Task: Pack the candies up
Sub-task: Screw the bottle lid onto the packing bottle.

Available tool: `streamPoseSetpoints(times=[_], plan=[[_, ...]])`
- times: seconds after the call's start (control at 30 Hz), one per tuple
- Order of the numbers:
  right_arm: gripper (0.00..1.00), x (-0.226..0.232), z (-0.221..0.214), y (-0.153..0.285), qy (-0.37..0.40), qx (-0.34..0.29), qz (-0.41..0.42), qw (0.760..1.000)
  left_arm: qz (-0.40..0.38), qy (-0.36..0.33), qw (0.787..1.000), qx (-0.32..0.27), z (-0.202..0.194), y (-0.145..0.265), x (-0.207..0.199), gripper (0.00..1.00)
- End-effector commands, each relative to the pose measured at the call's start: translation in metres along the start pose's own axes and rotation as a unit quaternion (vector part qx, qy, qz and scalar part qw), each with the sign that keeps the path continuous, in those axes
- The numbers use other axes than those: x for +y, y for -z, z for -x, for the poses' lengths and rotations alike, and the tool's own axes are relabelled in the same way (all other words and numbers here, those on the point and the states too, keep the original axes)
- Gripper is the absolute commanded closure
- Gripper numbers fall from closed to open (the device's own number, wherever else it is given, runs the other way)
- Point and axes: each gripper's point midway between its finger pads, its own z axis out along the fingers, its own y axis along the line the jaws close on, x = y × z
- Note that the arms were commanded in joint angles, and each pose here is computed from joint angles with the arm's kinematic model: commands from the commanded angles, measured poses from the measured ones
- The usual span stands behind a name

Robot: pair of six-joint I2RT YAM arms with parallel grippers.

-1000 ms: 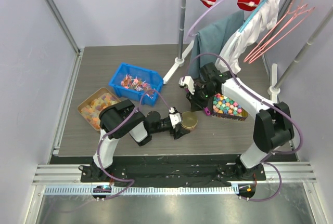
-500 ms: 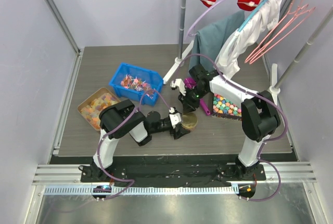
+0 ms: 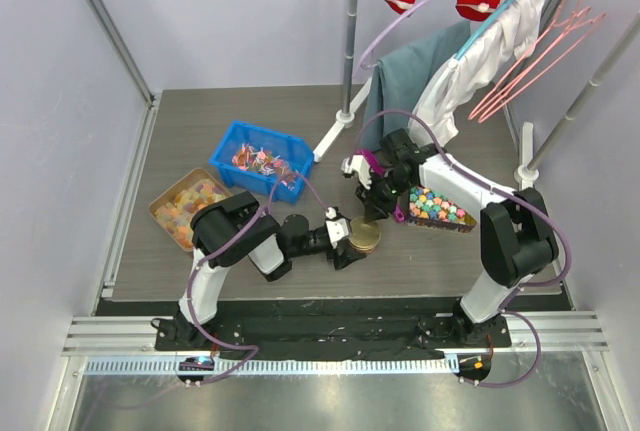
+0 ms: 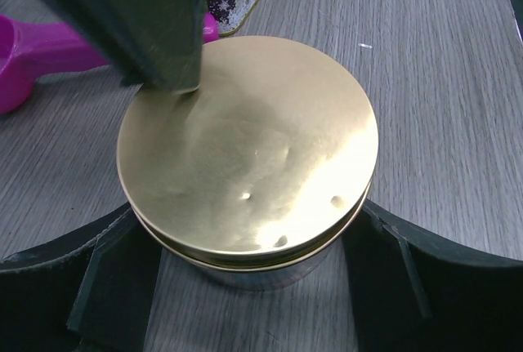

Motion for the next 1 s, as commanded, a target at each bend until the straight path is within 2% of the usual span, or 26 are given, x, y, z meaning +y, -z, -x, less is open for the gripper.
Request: streamPoseSetpoints(times=[0.0, 0.27, 0.6, 0.83, 0.97], plan=[[0.76, 0.031, -0.035, 0.008, -0.034, 0.046, 0.027, 0.998, 0.044, -0.049, 0.997, -0.051, 0.023, -0.001, 0.022, 0.18], [0.77, 0.053, -0.052, 0.013, -0.051, 0.052, 0.036, 0.997, 0.044, -0.049, 0.997, -0.051, 0.023, -0.001, 0.022, 0.18], [0.77, 0.072, -0.053, 0.017, -0.049, 0.045, 0.052, 0.996, 0.044, -0.049, 0.997, -0.049, 0.022, -0.001, 0.022, 0.18], [0.76, 0.046, -0.011, 0.041, 0.001, 0.005, -0.014, 1.000, 0.044, -0.050, 0.997, -0.050, 0.023, -0.001, 0.022, 0.18], [0.73, 0.032, 0.010, 0.038, 0.009, -0.010, -0.011, 1.000, 0.043, -0.050, 0.997, -0.050, 0.022, -0.001, 0.022, 0.18]])
